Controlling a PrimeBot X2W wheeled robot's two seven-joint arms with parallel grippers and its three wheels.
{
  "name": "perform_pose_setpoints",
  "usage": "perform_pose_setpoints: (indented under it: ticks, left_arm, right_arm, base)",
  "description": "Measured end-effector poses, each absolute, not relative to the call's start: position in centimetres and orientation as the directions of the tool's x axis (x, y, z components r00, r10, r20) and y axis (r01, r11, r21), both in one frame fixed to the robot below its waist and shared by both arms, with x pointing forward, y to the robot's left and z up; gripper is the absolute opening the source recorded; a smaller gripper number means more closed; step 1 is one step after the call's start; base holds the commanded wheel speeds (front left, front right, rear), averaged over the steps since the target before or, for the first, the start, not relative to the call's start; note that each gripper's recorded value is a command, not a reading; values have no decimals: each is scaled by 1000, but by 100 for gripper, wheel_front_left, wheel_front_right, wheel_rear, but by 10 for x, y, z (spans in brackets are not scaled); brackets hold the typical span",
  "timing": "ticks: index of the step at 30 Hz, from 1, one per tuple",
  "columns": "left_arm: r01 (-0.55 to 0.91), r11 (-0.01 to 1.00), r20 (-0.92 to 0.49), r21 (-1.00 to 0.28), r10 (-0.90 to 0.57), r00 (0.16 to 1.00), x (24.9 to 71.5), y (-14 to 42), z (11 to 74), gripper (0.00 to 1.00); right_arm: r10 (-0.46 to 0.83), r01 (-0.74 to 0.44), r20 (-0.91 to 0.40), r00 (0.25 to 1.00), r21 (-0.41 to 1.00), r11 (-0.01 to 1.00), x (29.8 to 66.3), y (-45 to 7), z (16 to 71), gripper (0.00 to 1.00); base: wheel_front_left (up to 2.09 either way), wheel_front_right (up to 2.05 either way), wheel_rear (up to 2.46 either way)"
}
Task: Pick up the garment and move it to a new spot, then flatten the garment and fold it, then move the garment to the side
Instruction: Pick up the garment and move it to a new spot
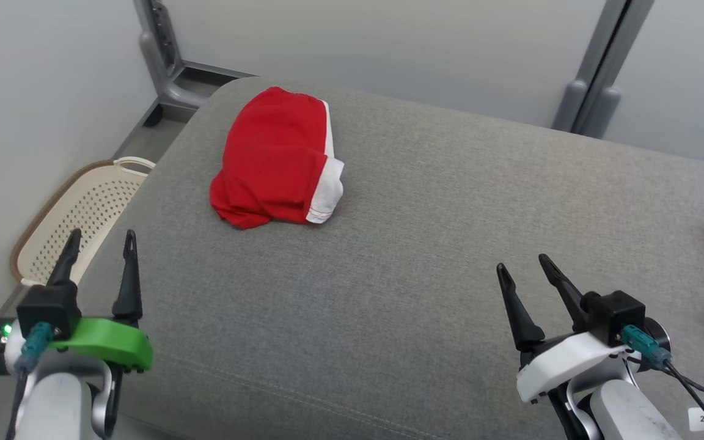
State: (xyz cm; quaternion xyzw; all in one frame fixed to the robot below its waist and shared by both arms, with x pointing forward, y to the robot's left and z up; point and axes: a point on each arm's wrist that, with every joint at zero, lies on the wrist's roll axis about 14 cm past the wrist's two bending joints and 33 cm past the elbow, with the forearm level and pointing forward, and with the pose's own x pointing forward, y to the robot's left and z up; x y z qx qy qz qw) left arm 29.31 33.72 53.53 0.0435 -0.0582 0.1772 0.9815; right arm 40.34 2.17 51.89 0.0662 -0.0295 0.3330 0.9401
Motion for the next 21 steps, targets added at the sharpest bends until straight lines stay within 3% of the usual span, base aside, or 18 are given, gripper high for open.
perform_pose_setpoints:
  ticks: [16,21]
  left_arm:
    - [-109,972,119,209,86,989,418,309,580,100]
    - [-56,982,52,180,47,998,449,298,567,100]
  right_arm:
    - [497,-504,86,864,113,856,419,-39,512,100]
    - [449,-454,68,891,110,884,422,-62,506,100]
  base:
    - [0,0,0]
    - [0,0,0]
